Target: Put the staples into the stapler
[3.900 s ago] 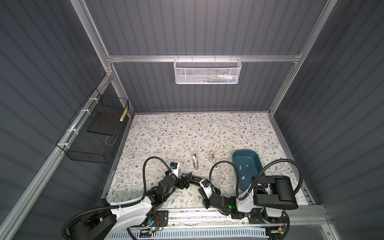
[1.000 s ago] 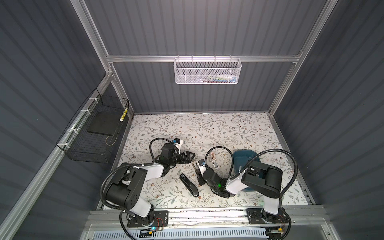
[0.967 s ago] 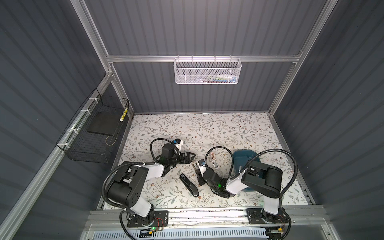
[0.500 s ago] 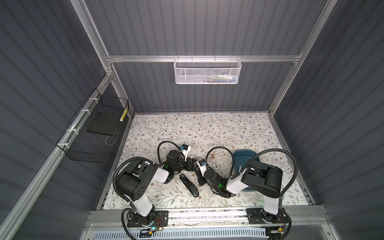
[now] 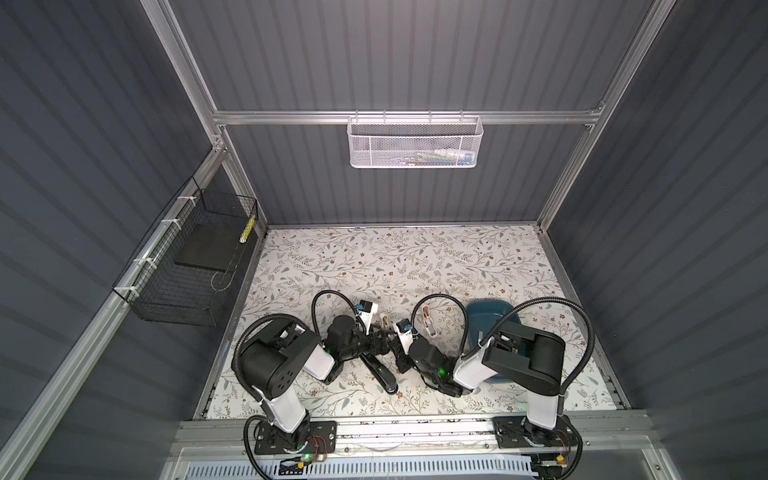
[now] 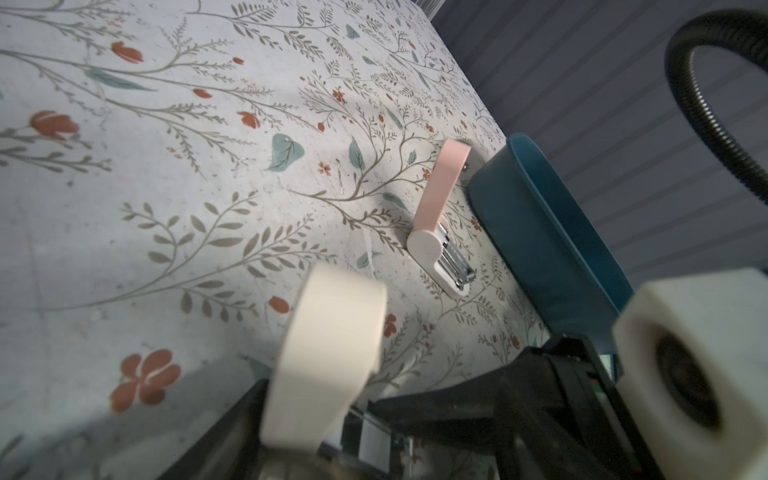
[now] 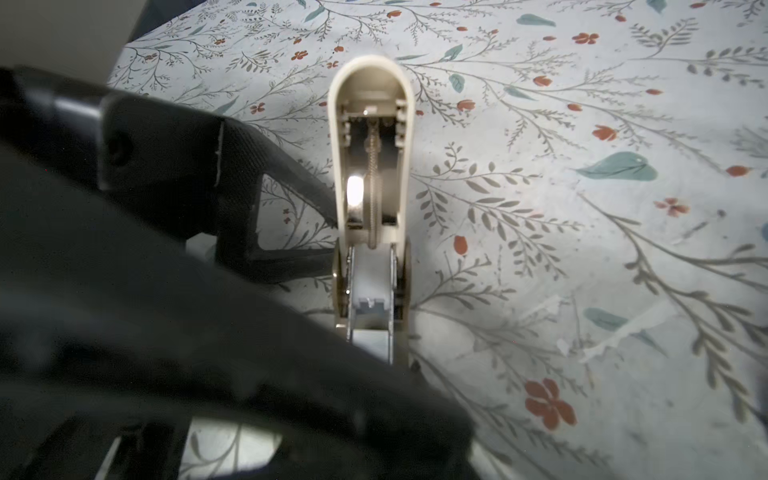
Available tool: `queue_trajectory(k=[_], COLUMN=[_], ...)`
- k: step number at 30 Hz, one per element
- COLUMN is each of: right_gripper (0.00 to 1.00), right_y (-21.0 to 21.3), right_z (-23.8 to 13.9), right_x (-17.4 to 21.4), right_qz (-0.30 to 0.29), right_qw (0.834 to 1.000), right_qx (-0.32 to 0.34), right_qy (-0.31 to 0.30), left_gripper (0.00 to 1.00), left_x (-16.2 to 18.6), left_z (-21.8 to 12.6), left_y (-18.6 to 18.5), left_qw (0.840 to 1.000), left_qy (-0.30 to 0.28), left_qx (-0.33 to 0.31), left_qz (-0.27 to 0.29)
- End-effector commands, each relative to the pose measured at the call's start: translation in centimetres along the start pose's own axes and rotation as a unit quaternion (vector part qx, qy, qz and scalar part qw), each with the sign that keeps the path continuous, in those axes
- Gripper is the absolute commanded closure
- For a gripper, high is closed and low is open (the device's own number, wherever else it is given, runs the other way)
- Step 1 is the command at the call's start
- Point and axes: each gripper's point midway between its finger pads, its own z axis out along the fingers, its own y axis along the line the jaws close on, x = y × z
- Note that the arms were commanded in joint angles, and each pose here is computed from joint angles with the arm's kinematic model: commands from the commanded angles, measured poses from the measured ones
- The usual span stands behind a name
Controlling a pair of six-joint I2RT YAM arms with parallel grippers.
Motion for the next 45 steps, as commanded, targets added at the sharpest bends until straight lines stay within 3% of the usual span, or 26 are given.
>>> queue_trajectory(k=[1,10,19,21,26,40,45], right_gripper=[0.82,0.84,0.85,0.86,0.89,0.9,0.9], right_y=[-1.1,-0.8,-0.6,-0.6,-0.6,-0.4,-0.4], right_z=[-0.2,-0.3,-0.2,-0.2,-0.3,-0.3,-0.3], right_x=[2.6,2.7,2.7,2.7,2.9,2.8,2.7], right_qz=[-0.007,-0.006,-0.005,-0.002,-0.002,-0.002,0.0], right_qw=[0.999,0.999,0.999,1.0,0.999,0.999,1.0], right_qx=[0.015,0.005,-0.001,-0.002,-0.006,-0.009,-0.009], right_qy=[0.04,0.038,0.035,0.031,0.031,0.031,0.029], left_gripper=[0.15,0.14,0.17,0.18,0.37,0.32,0.35], left_x=[-1.6,-4.5,-3.3,-3.4,-5.5,-7.4,-5.8], left_z=[-0.6,0.0,-0.1,-0.6,-2.4,-1.9,-1.5], left_y=[-1.2,-3.2,-4.2,-3.6,1.2,-1.0,-1.7], left_qw=[0.999,0.998,0.995,0.996,0.998,0.996,0.996], left_qy=[-0.017,-0.01,-0.008,-0.025,-0.059,-0.067,-0.049], left_qx=[-0.002,0.013,0.063,0.048,-0.006,0.06,0.074], left_qz=[0.03,0.06,0.074,0.067,0.0,0.009,0.008])
